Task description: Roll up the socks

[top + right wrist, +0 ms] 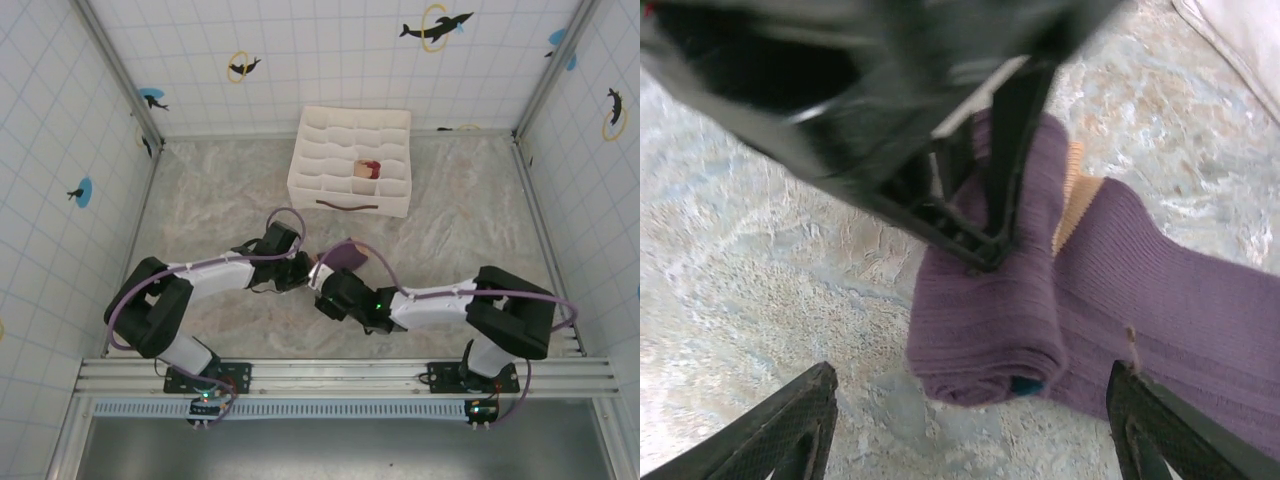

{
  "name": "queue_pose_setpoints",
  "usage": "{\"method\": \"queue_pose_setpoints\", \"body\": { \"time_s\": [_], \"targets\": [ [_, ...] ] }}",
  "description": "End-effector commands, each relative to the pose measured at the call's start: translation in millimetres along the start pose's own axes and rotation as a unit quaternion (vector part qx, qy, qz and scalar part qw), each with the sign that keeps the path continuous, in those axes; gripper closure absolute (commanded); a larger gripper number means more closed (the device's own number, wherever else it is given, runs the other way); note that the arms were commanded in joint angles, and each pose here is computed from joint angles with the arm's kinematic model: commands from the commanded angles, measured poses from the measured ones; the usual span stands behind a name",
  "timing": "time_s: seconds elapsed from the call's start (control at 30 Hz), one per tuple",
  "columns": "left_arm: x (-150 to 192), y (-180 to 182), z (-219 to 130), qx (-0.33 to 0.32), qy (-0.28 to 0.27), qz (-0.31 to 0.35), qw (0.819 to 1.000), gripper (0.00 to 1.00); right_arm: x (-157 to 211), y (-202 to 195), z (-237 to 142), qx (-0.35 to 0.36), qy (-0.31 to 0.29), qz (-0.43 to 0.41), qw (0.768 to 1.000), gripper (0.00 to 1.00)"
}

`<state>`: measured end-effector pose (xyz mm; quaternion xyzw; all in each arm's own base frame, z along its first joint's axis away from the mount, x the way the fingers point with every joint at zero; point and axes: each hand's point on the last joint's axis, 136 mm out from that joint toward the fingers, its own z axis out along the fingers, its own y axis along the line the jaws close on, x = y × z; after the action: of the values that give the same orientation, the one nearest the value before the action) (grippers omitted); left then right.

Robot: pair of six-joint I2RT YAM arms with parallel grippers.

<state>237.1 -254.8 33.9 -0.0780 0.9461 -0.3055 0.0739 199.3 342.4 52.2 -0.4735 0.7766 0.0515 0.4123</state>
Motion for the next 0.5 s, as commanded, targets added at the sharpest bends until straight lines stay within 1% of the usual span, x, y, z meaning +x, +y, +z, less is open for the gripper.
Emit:
{"method": "queue_pose_setpoints", "body": {
  "time_s": [0.0, 0.13, 0.27, 0.37, 0.47],
  "targets": [
    [14.6, 19.9, -0.2, -0.03, 0.023, -0.019, 0.999, 1.0, -20.5, -16.3, 9.1, 0.086, -0.018, -0.058, 0.994, 0.29],
    [16.2, 22.1, 1.0, -0.032, 0.025, -0.021, 0.999, 1.0, -22.7, -14.5, 26.3, 0.108, -0.008, -0.073, 0.991, 0.3],
    [17.4, 22.1, 0.9, -0.03, 0.026, -0.02, 0.999, 1.0, -17.2, -8.7, 37.8, 0.102, -0.003, -0.079, 0.992, 0.34],
    [17.5, 22.0, 0.0, -0.029, 0.026, -0.019, 0.999, 1.0, -7.2, -8.4, 43.4, 0.1, 0.01, -0.078, 0.992, 0.41],
    [17.6, 22.3, 0.4, -0.03, 0.026, -0.018, 0.999, 1.0, 7.4, -8.5, 45.1, 0.084, 0.021, -0.06, 0.994, 0.53]
  ]
}}
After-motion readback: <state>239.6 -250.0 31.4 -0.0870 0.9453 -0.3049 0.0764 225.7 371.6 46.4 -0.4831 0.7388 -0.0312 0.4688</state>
